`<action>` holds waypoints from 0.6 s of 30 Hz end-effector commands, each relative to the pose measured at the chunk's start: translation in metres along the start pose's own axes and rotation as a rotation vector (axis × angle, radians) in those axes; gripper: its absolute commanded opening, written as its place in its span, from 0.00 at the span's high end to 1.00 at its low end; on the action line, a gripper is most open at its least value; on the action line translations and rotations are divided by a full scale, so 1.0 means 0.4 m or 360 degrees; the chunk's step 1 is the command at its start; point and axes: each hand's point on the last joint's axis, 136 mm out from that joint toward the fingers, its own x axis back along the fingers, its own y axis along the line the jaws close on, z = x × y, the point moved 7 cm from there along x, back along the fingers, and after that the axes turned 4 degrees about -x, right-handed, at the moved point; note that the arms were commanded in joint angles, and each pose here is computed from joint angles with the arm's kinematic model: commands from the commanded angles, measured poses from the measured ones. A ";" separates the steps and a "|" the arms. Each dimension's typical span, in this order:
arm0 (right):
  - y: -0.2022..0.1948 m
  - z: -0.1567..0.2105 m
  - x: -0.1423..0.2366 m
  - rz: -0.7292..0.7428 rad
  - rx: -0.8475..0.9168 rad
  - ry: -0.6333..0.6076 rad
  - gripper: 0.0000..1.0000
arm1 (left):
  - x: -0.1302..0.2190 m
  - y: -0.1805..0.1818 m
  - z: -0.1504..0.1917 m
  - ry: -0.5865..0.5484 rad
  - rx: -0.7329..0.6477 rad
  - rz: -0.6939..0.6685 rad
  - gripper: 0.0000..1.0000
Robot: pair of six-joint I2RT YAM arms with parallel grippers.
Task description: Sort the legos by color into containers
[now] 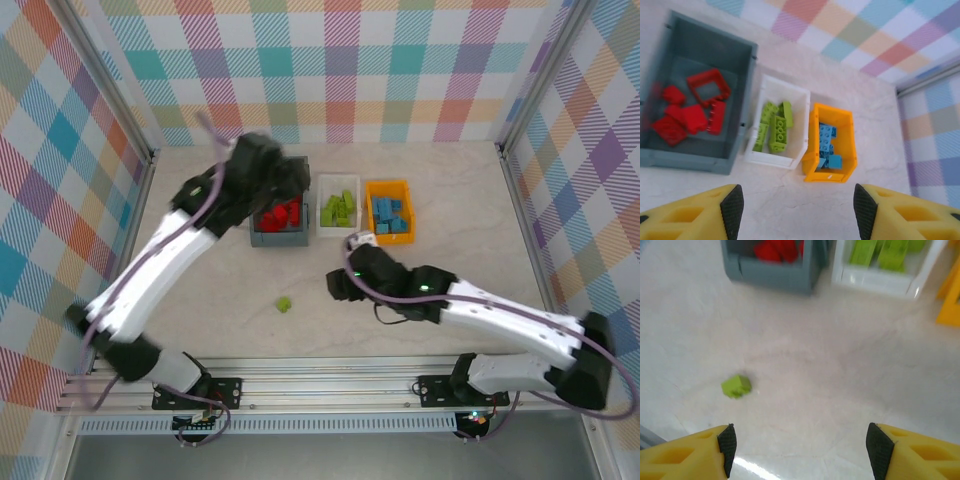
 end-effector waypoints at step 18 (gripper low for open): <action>0.252 0.127 -0.365 0.0191 0.0586 0.0604 0.13 | 0.401 0.491 0.360 -0.0036 0.0070 0.0080 0.37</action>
